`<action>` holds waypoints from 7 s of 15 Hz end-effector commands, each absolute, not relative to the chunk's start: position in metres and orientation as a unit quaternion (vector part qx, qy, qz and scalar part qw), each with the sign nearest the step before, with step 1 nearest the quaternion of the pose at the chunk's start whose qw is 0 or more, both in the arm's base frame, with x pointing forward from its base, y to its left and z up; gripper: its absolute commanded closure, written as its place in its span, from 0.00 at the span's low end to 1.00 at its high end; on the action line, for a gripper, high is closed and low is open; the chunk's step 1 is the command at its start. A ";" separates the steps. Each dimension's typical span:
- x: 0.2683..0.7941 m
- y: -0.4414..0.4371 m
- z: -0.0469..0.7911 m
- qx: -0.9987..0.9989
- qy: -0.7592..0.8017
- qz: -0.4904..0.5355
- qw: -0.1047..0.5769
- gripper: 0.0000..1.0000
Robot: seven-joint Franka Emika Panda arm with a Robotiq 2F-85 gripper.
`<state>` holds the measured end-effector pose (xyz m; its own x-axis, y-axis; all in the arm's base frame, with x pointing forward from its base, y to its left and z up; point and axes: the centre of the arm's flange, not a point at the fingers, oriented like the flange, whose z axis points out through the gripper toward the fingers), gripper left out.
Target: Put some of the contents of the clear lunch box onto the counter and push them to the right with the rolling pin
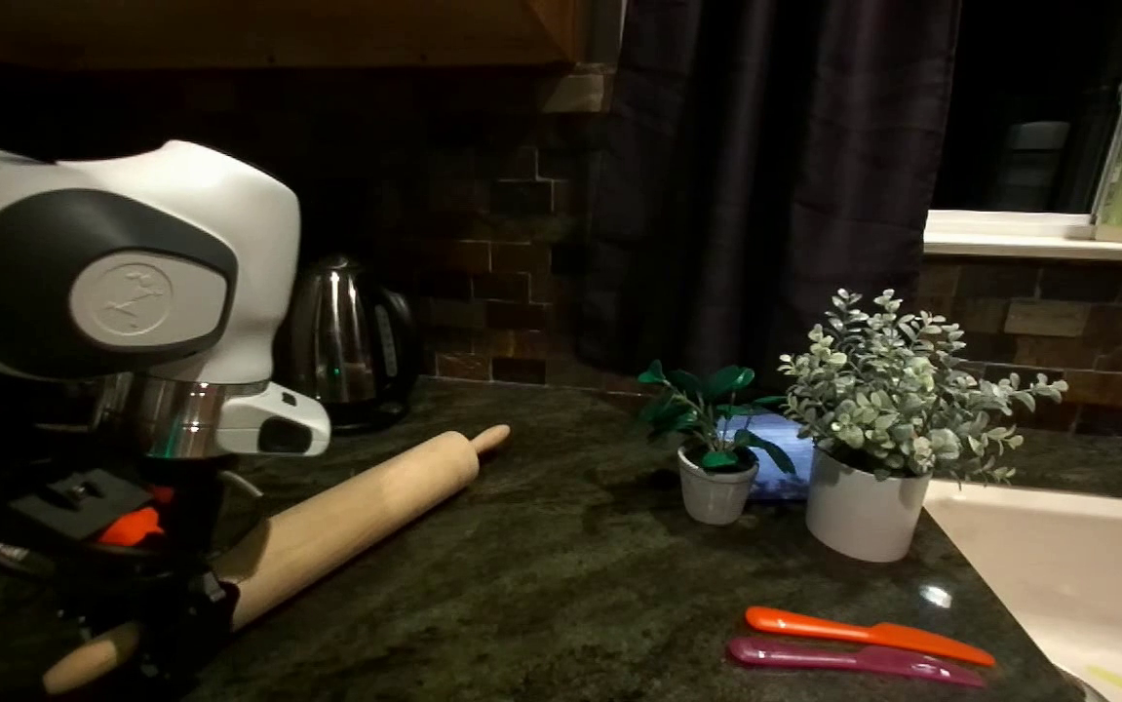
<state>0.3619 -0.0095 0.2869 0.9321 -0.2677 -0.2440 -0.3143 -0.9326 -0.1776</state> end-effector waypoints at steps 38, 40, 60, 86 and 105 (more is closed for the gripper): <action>0.352 0.017 0.312 -0.974 0.213 0.070 -0.032 0.13; 0.355 0.018 0.312 -0.974 0.213 0.067 -0.030 0.26; 0.357 0.049 0.332 -0.978 0.200 0.032 -0.040 0.94; 0.359 0.087 0.332 -0.995 0.096 0.029 -0.008 0.94; 0.365 0.028 0.299 -0.977 0.204 0.062 0.023 0.94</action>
<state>0.3677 0.0452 0.3188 0.9359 -0.3302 -0.1231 -0.3376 -0.9402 -0.0450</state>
